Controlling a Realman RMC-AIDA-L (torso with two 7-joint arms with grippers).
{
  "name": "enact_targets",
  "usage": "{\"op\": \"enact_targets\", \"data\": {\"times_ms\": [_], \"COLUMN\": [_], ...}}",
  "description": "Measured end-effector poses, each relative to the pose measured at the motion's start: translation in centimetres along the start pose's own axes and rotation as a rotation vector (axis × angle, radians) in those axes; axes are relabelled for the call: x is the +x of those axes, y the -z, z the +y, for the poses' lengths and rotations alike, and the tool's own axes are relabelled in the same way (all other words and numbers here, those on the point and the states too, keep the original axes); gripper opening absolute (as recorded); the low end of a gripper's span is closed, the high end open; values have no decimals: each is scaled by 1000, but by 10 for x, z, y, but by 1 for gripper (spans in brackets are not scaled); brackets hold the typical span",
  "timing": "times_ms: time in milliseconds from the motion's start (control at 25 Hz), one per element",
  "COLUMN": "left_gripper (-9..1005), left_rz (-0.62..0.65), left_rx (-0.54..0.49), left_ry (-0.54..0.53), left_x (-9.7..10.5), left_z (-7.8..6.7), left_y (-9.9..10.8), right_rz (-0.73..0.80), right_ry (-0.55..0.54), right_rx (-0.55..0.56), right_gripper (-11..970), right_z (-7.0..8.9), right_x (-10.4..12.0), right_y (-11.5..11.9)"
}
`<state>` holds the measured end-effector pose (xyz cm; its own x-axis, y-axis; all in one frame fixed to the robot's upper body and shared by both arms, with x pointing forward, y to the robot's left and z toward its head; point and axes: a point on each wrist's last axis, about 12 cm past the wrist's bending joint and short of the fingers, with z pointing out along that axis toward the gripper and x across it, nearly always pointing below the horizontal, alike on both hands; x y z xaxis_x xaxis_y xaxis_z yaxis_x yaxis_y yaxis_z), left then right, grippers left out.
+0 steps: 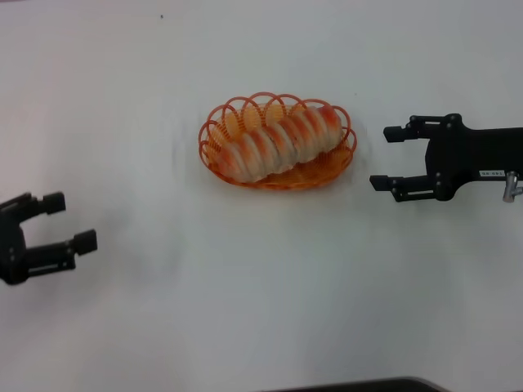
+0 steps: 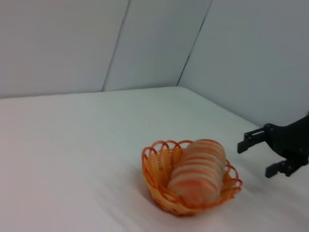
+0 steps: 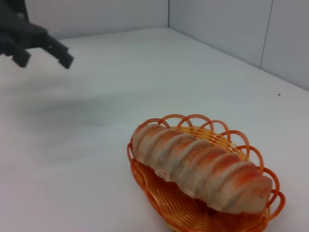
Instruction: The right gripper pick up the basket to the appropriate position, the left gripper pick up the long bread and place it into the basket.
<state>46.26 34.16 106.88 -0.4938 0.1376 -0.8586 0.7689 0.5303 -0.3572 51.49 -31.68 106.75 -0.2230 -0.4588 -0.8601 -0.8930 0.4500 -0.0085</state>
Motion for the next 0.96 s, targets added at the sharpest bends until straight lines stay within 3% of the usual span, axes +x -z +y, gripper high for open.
{"op": "enact_targets", "data": {"times_ms": [280,960], "left_gripper": [947,947], "left_rz": [-1,2], "left_rx": [-3,3], "left_ry": [-30,-22], "left_x": [21,22], "left_z": [-8,-8], "left_y": [2,-2], "right_rz": [-31,-36], "right_ry": [5,-13], "right_rx": [31,33], "right_gripper": [820,820], "right_z": [-3,0], "right_x": [-2,4], "right_y": [2,-1]}}
